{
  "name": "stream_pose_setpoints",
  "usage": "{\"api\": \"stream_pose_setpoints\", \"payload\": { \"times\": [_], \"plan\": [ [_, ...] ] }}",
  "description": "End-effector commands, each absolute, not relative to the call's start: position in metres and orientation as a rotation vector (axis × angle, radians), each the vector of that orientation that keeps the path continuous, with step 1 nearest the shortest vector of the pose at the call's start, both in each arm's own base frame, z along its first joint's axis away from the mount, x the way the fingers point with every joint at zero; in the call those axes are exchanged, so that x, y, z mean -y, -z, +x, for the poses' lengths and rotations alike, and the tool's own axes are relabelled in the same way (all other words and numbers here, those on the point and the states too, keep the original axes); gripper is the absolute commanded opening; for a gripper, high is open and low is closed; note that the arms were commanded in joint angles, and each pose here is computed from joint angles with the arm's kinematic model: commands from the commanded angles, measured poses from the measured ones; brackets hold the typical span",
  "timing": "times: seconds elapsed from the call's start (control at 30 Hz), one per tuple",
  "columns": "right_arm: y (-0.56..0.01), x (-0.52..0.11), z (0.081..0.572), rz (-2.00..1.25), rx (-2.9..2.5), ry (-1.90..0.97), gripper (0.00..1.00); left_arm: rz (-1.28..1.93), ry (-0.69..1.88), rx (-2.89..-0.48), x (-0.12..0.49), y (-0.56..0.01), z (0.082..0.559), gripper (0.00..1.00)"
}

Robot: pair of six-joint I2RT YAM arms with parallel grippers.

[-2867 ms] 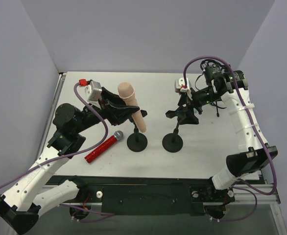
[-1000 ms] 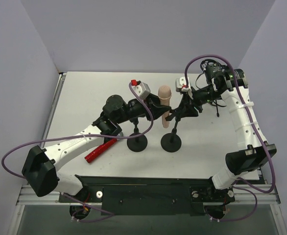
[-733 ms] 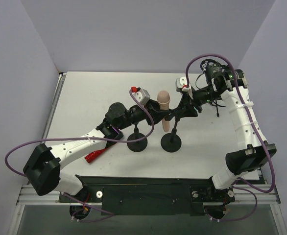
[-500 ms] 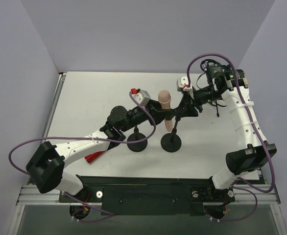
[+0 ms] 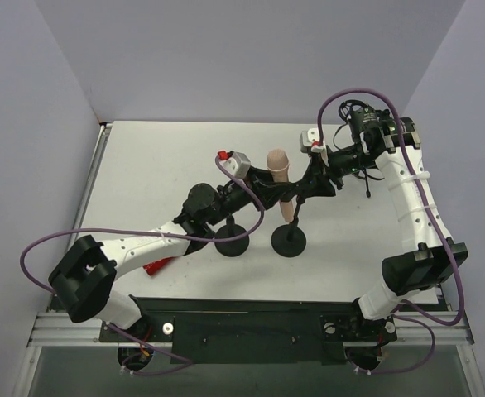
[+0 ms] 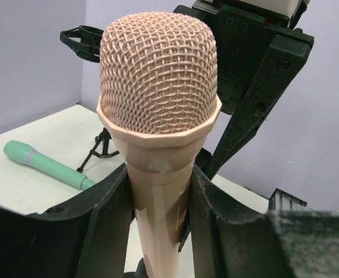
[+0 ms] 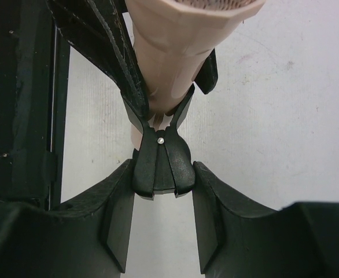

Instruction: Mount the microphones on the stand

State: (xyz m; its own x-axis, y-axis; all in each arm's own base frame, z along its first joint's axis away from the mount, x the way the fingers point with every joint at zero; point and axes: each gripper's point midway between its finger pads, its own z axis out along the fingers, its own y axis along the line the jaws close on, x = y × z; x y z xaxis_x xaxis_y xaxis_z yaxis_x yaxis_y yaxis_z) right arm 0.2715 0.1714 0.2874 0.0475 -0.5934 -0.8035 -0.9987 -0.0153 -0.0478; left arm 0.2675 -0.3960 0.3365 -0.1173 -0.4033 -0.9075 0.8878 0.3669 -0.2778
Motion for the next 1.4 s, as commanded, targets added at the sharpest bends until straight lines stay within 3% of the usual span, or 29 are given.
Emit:
{"api": "stream_pose_setpoints", "payload": {
  "times": [0.0, 0.2, 0.4, 0.53, 0.6, 0.67, 0.73, 0.87, 1.0, 1.37],
  "plan": [
    [-0.273, -0.174, 0.21, -1.67, -1.817, -1.139, 0.07, 0.417, 1.216, -1.077, 0.392, -0.386, 0.261, 0.0],
    [-0.271, -0.175, 0.206, -1.685, -1.809, -1.146, 0.28, 0.402, 1.151, -1.089, 0.39, -0.385, 0.264, 0.0],
    [-0.273, -0.176, 0.204, -1.667, -1.811, -1.162, 0.62, 0.384, 1.149, -1.098, 0.388, -0.383, 0.264, 0.0],
    [-0.274, -0.174, 0.202, -1.654, -1.807, -1.161, 0.76, 0.369, 1.149, -1.101, 0.383, -0.385, 0.263, 0.0],
    [-0.276, -0.173, 0.202, -1.638, -1.804, -1.164, 0.81, 0.361, 1.147, -1.105, 0.381, -0.386, 0.263, 0.13],
    [-0.278, -0.172, 0.202, -1.621, -1.802, -1.165, 0.85, 0.353, 1.147, -1.106, 0.378, -0.388, 0.262, 0.37],
    [-0.28, -0.17, 0.203, -1.605, -1.802, -1.161, 0.89, 0.343, 1.143, -1.113, 0.376, -0.389, 0.262, 0.54],
    [-0.282, -0.167, 0.204, -1.574, -1.803, -1.158, 0.92, 0.323, 1.127, -1.143, 0.372, -0.39, 0.265, 0.71],
    [-0.285, -0.164, 0.205, -1.556, -1.794, -1.148, 0.93, 0.325, 1.116, -1.165, 0.368, -0.39, 0.264, 0.79],
    [-0.291, -0.144, 0.207, -1.436, -1.786, -1.103, 0.94, 0.422, 1.014, -1.193, 0.337, -0.379, 0.242, 0.83]
  ]
}}
